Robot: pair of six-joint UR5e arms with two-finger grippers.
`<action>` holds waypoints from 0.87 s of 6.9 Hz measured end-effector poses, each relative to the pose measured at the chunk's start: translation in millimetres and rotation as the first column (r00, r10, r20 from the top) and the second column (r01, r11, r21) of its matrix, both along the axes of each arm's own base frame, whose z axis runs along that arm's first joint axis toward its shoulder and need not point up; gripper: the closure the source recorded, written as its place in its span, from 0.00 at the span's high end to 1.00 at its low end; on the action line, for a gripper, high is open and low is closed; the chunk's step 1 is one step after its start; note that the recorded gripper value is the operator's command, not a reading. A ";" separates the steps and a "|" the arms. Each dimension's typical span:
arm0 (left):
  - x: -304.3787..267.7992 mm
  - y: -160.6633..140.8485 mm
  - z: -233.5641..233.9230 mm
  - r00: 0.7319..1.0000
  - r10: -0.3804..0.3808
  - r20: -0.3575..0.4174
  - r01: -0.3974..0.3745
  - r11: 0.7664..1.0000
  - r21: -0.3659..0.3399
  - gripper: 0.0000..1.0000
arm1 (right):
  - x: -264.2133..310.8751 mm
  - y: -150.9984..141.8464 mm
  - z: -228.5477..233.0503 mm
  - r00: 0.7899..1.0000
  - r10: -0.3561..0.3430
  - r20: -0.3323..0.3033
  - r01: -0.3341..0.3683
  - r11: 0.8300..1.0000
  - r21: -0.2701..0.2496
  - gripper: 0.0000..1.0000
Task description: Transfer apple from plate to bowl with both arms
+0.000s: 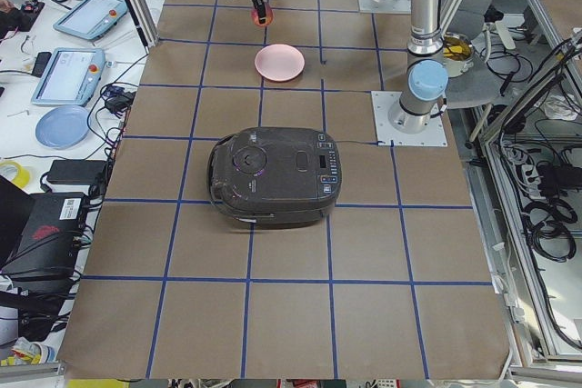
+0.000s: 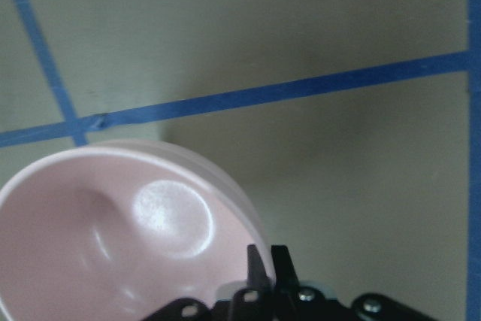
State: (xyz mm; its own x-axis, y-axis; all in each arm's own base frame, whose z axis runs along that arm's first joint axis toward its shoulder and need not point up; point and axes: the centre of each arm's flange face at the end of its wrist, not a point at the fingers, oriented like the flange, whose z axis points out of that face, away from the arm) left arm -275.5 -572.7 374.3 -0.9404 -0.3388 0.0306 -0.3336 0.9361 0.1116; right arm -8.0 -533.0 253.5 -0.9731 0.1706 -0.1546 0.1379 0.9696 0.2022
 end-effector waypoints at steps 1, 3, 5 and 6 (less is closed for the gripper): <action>-1.4 -0.4 -2.7 1.000 0.027 -0.001 -0.027 1.000 0.006 0.00 | 51.2 -2.6 13.2 0.998 0.057 0.037 -0.057 0.998 -0.006 0.00; -7.2 0.2 -4.7 0.995 0.097 -0.033 -0.096 0.995 0.024 0.00 | 157.9 14.8 5.5 0.978 0.202 0.054 -0.201 0.979 -0.022 0.00; -26.0 6.9 -6.6 0.976 0.204 -0.074 -0.200 0.978 0.058 0.00 | 197.6 40.7 -24.9 0.970 0.240 0.043 -0.238 0.970 -0.050 0.56; -36.6 11.5 -7.9 0.954 0.281 -0.107 -0.272 0.958 0.096 0.00 | 200.1 49.0 -32.7 0.970 0.239 0.041 -0.237 0.970 -0.046 1.00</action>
State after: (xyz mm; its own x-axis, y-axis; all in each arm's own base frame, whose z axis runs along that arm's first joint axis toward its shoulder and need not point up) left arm -312.1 -561.2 366.5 -0.8008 -0.5908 0.0986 -0.5580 0.7956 0.2358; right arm 192.1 -484.0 220.8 -0.9768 -0.0727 -0.2017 -0.1067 0.9808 0.1631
